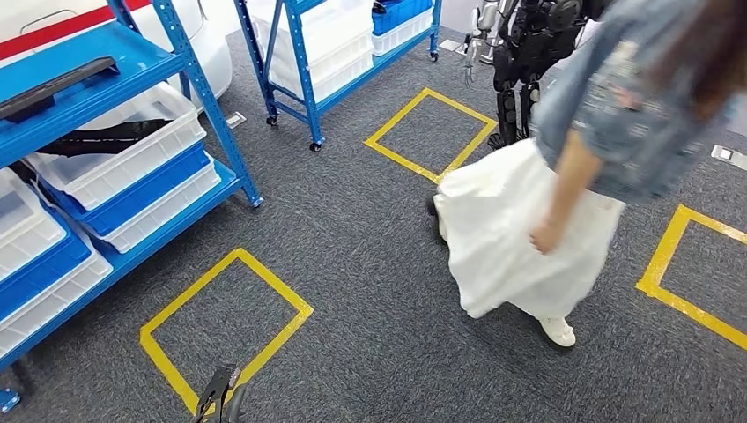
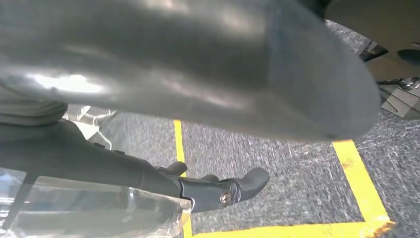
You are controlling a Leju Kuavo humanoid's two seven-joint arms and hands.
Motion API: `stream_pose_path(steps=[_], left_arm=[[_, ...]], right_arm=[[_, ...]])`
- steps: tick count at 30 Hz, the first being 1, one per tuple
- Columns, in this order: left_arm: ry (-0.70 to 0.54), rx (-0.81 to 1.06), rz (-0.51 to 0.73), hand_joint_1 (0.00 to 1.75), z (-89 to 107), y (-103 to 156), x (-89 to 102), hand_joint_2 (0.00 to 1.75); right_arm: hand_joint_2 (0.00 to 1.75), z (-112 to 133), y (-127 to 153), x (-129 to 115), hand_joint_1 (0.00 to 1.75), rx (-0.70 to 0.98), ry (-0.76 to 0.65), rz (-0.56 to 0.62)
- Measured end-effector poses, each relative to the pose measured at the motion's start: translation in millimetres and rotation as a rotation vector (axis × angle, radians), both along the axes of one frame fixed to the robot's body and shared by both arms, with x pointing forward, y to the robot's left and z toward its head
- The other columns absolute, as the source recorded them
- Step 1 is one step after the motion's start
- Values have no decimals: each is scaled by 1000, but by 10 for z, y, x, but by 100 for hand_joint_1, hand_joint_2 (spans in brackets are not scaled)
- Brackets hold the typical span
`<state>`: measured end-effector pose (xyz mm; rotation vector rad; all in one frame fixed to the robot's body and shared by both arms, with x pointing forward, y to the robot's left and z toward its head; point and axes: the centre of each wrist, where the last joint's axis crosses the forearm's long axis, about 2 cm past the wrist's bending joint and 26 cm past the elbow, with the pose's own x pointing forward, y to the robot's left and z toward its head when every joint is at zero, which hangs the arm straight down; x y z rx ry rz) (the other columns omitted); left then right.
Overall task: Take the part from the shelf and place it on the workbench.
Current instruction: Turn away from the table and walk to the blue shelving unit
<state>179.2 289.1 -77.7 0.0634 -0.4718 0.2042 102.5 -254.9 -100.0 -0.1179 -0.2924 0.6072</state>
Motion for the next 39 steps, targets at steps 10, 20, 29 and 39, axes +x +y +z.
stream_pose_path(steps=[10, 20, 29, 39], left_arm=[[1, 6, -15, 0, 55, -25, 135, 0], [-2, 0, -24, 0, 80, -70, 189, 0], [-1, 3, -29, 0, 80, -67, 191, 0], [0, 4, -30, 0, 106, -51, 251, 0]], right_arm=[[0, 21, 11, 83, 0, 6, -18, -2], [0, 5, -22, 29, 0, 3, -6, -2], [0, 2, -19, 18, 0, 4, -5, 2], [0, 21, 22, 84, 0, 10, -17, 8]])
